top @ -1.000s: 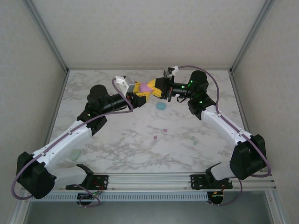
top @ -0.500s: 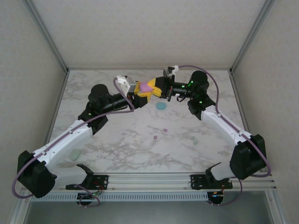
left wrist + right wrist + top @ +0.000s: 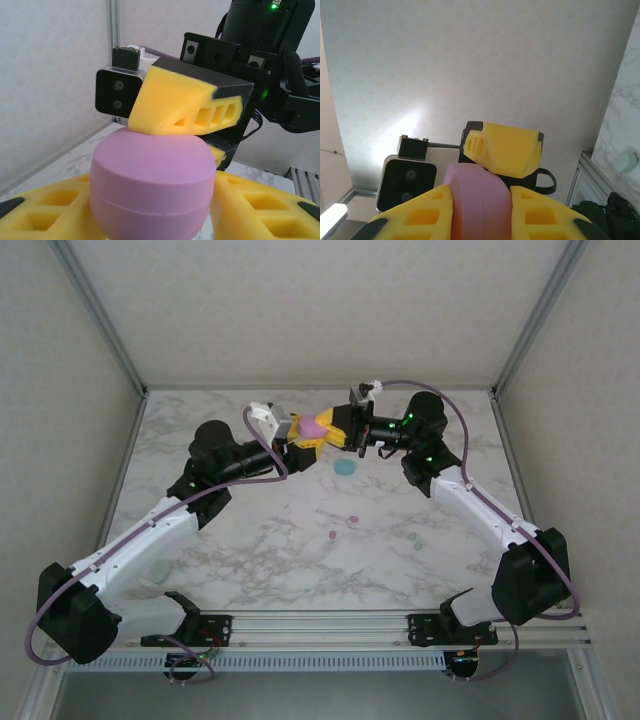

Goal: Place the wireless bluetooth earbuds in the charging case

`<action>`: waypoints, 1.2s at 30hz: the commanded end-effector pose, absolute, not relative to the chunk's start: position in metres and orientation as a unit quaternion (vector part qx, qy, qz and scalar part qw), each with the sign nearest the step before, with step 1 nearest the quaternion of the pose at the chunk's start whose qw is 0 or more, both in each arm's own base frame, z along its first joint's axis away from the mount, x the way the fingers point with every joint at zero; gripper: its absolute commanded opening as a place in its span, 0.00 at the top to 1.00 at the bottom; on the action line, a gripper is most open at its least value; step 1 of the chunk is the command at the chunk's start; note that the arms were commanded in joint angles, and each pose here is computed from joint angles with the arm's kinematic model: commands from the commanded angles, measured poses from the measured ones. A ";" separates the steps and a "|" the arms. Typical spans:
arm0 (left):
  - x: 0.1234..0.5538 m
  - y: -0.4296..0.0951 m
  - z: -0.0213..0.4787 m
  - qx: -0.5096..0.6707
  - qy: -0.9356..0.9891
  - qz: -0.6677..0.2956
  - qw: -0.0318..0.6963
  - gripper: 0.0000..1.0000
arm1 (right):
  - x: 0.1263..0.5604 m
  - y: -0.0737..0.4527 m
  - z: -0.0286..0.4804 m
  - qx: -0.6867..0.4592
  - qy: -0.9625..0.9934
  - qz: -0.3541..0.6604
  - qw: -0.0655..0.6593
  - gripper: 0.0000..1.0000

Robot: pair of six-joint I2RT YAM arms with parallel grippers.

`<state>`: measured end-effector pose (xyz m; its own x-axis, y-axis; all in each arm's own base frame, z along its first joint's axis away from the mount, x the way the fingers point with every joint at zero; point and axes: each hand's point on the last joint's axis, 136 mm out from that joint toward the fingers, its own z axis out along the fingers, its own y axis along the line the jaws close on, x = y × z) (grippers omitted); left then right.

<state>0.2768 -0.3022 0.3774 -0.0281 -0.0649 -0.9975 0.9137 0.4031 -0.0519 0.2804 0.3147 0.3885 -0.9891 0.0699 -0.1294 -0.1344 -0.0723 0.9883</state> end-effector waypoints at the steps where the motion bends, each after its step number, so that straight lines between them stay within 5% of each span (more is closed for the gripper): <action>1: 0.270 -0.303 0.398 0.363 0.563 -0.415 0.616 0.48 | 0.279 0.315 0.385 -0.030 0.679 0.730 0.077 0.98; 15: 0.270 -0.304 0.394 0.367 0.567 -0.415 0.610 0.63 | 0.279 0.315 0.385 -0.030 0.680 0.728 0.079 0.98; 23: 0.270 -0.304 0.390 0.370 0.571 -0.413 0.605 0.71 | 0.281 0.313 0.381 -0.022 0.693 0.715 0.091 0.75; 28: 0.268 -0.305 0.383 0.376 0.577 -0.412 0.597 0.72 | 0.280 0.297 0.379 -0.039 0.742 0.647 0.173 0.57; 36: 0.262 -0.309 0.366 0.392 0.580 -0.424 0.574 0.71 | 0.278 0.251 0.362 -0.156 0.792 0.456 0.374 0.45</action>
<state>0.2731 -0.3051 0.3629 -0.0680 -0.0290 -0.9973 0.9202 0.3844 -0.0739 0.2767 0.2740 0.3834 -0.8158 0.1981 -0.5434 -0.4644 0.3357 0.8195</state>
